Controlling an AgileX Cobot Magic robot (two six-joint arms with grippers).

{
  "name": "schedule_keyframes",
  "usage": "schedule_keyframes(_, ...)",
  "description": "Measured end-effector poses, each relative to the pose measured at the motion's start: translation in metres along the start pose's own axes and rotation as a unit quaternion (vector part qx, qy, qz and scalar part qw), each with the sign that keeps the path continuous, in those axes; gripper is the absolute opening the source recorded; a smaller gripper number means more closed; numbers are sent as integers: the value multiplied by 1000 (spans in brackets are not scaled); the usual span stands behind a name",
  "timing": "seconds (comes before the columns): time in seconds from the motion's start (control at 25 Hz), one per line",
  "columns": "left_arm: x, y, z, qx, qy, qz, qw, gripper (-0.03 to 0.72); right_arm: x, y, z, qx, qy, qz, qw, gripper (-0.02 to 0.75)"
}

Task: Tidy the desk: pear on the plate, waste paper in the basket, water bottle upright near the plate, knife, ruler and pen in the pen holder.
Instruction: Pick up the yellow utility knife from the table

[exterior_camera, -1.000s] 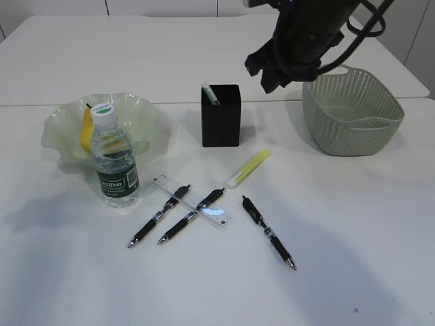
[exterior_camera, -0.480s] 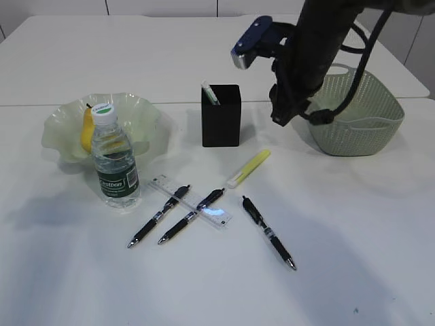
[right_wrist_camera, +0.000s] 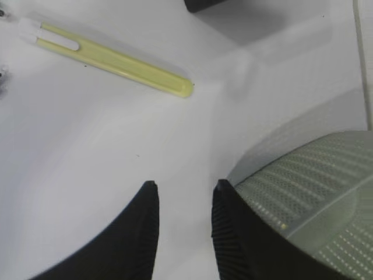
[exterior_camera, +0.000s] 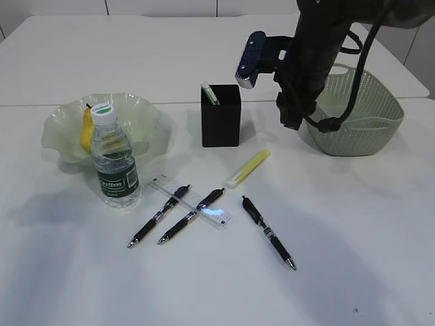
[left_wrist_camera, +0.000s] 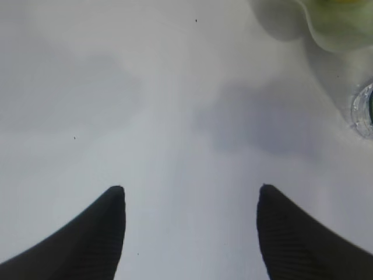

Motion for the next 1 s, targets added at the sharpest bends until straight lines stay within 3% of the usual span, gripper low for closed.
schedule_keyframes(0.2,0,0,0,-1,0,-1,1000,500,-9,7,-2,136,-13,-27,990,235)
schedule_keyframes(0.52,0,2,0,-3,-2,-10,1000,500,-51,18,16,328,42,-72,941,235)
schedule_keyframes(0.68,0,3,-1,-4,-3,-16,1000,500,-64,25,24,374,61,-109,919,235)
schedule_keyframes(1.0,0,4,-1,-4,-4,-20,1000,500,-85,29,31,407,76,-129,901,237)
Point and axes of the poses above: a point on each arm's last joint axis where the gripper is mounted, x pointing back along that axis away from the gripper, z along the wrist's bending axis when the last joint is at zero, y = z × x, the point moved 1 cm from there along -x, pointing out along that axis toward the gripper, and after that the axes turned 3 degrees about x, right-handed, at the moved point
